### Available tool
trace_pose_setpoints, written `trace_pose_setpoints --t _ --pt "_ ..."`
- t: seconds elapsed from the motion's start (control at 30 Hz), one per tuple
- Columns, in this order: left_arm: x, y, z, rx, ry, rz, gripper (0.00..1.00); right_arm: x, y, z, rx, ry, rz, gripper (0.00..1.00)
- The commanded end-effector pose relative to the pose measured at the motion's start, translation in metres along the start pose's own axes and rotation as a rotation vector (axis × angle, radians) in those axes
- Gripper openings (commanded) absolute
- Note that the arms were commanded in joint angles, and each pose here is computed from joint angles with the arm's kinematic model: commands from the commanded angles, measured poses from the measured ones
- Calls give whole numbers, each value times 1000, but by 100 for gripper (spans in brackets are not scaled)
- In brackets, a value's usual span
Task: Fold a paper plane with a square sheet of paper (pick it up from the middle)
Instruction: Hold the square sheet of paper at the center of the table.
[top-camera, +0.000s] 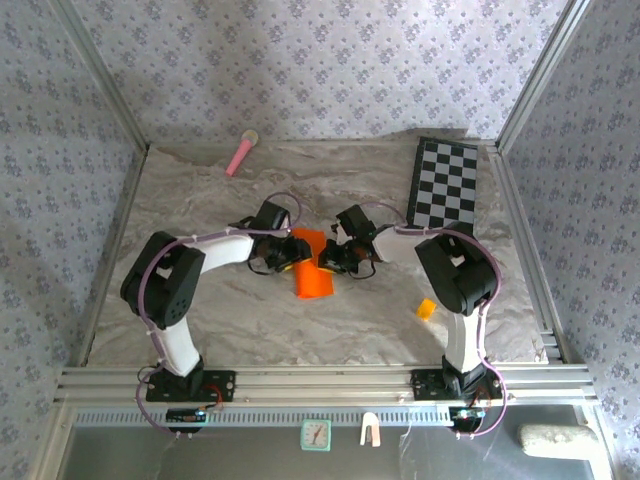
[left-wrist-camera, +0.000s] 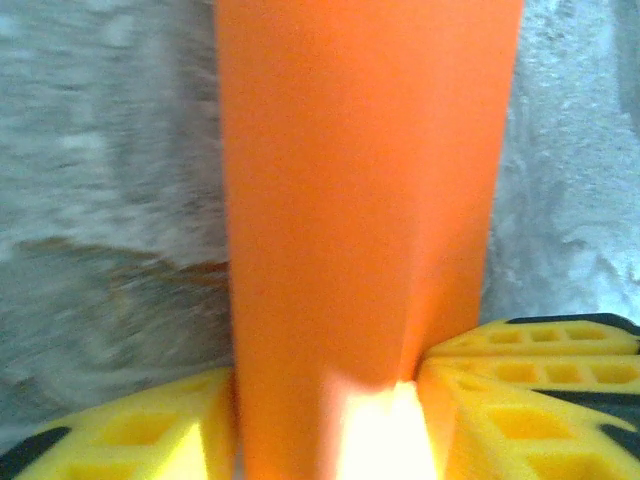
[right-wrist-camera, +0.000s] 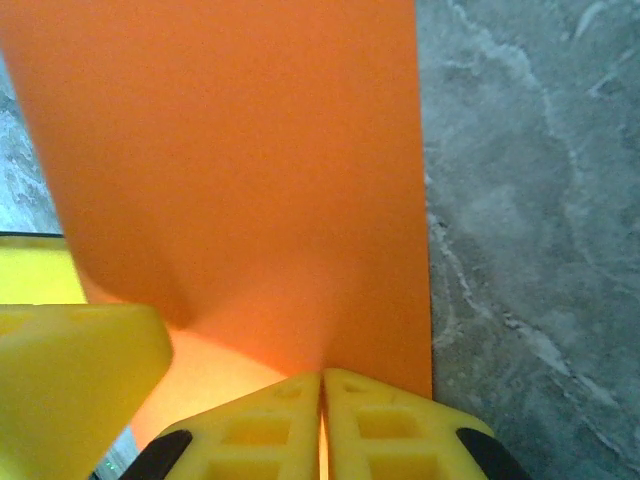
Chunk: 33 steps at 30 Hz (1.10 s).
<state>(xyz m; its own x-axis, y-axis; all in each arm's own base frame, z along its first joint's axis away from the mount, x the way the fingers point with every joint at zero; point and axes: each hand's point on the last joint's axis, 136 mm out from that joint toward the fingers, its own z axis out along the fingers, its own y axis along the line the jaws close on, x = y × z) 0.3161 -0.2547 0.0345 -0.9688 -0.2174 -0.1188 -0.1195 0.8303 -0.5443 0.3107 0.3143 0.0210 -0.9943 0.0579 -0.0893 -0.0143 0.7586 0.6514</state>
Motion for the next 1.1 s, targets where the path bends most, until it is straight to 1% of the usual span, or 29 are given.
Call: trace_pose_setpoints --t 0.0,0.17,0.33,0.43,0.57,0.7,0.9,1.07 --pt "2 12 -17 -91 -6 -14 58 9 -15 9 64 32 44 10" --pt "12 11 -15 -112 33 11 65 6 -1 8 4 29 44 12" --pt "16 10 -9 -154 57 50 65 2 16 0 -59 16 26 18" --pt "15 15 -5 -187 64 51 61 1 21 -6 -80 6 28 20" --pt "15 27 -1 -242 72 44 51 -4 21 -23 -101 -46 33 25" --pt "16 32 0 -265 77 41 43 -12 12 -42 -77 -109 31 28" --pt "14 36 -1 -287 62 35 38 -17 -7 -51 -31 -132 47 30" --pt "15 37 1 -292 69 36 33 -17 -10 -49 -30 -131 54 30"
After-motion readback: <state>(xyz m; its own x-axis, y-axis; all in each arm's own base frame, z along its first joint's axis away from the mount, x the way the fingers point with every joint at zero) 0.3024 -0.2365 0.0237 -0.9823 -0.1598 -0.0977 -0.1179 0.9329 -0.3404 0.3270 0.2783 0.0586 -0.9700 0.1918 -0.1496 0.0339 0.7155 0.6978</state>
